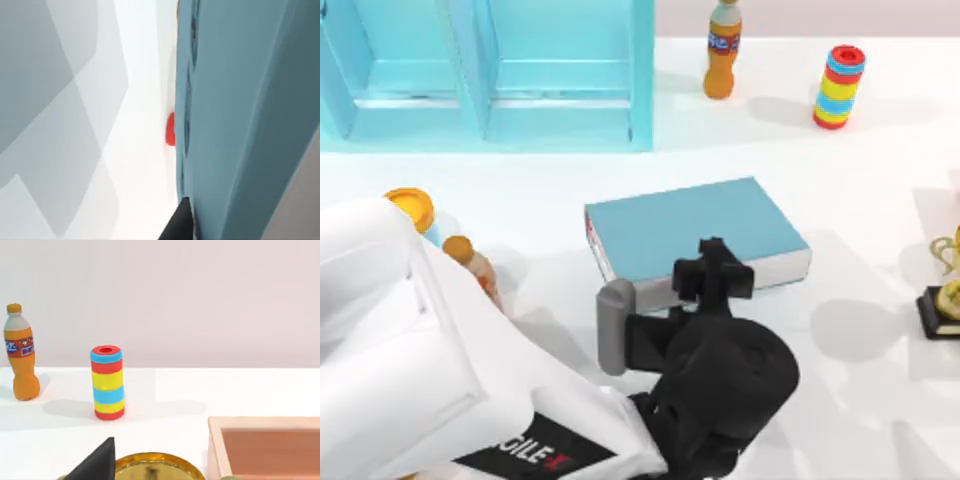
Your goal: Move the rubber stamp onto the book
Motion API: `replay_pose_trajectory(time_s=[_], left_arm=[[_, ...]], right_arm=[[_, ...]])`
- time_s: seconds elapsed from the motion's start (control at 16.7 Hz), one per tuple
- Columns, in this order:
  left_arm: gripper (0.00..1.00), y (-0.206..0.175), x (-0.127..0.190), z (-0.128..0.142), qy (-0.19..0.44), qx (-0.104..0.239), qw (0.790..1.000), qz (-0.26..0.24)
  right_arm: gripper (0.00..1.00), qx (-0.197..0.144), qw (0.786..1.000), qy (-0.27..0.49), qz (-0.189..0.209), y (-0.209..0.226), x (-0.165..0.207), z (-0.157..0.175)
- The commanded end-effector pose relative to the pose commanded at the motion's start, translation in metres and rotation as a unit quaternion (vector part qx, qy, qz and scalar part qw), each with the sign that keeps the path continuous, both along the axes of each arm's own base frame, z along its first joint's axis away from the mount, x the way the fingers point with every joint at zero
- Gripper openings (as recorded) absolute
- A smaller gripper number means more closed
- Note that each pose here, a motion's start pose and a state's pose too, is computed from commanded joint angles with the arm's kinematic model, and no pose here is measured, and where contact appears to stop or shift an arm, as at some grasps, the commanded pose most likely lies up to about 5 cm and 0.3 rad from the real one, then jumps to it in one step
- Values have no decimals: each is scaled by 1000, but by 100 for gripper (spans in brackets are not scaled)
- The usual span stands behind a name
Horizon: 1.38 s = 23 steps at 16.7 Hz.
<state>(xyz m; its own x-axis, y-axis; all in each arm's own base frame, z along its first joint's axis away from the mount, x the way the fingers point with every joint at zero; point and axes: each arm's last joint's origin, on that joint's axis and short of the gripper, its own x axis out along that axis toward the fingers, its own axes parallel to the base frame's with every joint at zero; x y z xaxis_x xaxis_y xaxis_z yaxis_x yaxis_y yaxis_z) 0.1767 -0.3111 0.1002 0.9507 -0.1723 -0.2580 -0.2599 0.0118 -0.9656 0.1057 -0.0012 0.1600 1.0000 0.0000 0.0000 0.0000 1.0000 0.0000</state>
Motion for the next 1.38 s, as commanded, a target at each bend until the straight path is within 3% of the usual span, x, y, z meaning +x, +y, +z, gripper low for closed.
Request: replay_pose_trajectory(time_s=[0.42, 1.02, 1.38], left_arm=[[98, 0, 0, 0, 0, 0, 1000, 0], [100, 0, -1, 0, 1, 0, 1000, 0], [100, -13, -40, 17, 12, -50, 998, 20]], right_arm=[[100, 0, 1000, 0, 0, 0, 0, 0], [100, 0, 1000, 0, 0, 0, 0, 0], [100, 0, 1000, 0, 0, 0, 0, 0]])
